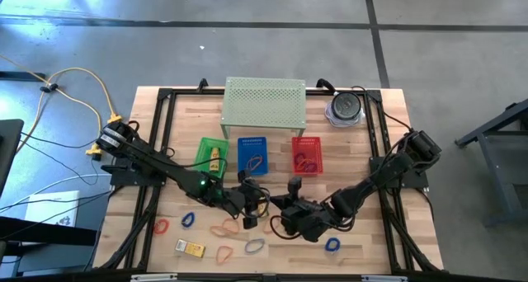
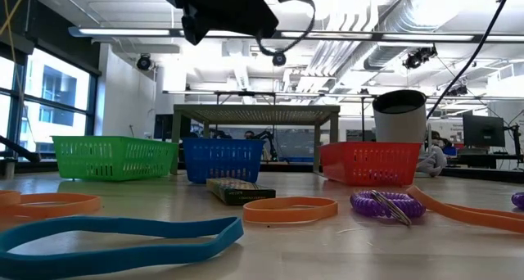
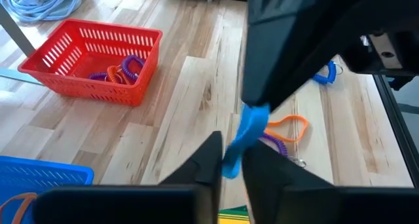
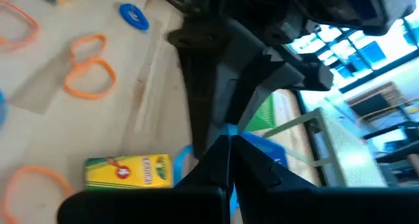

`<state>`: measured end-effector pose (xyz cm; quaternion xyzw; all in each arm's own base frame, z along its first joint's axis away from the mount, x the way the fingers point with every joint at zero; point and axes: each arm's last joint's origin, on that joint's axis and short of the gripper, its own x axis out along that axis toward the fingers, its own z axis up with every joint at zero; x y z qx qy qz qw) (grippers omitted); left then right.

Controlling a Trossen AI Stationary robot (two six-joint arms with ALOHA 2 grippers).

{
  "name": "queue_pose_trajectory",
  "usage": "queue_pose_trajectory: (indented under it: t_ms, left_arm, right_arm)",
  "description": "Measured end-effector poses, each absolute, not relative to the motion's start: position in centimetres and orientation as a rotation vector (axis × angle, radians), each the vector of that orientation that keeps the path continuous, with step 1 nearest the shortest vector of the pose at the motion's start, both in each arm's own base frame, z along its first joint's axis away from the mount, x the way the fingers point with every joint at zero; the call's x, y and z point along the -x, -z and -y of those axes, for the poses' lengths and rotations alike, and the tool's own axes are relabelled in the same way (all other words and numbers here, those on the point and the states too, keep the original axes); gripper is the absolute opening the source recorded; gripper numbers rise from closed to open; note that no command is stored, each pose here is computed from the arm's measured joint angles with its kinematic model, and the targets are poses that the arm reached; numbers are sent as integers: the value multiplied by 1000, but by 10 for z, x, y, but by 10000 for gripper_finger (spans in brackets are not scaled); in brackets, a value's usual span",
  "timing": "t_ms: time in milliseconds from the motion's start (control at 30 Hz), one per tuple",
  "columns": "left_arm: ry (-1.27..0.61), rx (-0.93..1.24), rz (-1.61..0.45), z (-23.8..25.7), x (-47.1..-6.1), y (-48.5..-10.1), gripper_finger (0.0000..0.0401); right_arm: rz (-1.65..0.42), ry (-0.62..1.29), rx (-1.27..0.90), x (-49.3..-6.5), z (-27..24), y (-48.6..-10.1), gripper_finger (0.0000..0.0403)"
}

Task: Pick & Place Office Desk Supplies
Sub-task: Put the blue rubber band into the blue bin

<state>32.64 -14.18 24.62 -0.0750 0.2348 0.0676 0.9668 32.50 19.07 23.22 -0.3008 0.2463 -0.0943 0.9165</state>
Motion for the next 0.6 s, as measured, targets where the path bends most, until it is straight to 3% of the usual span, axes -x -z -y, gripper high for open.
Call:
queue_pose_trajectory:
  t_ms: [100, 300, 600]
  left_arm:
    - [-137, 151, -478, 142, -326, -246, 7]
    - [-140, 149, -486, 142, -326, -245, 2]
    - [-141, 153, -487, 142, -326, -245, 1]
  right_arm:
    - [-515, 191, 592, -325, -190, -231, 3]
    - [-520, 218, 546, -325, -188, -230, 21]
    - [-482, 271, 551, -315, -201, -232, 129]
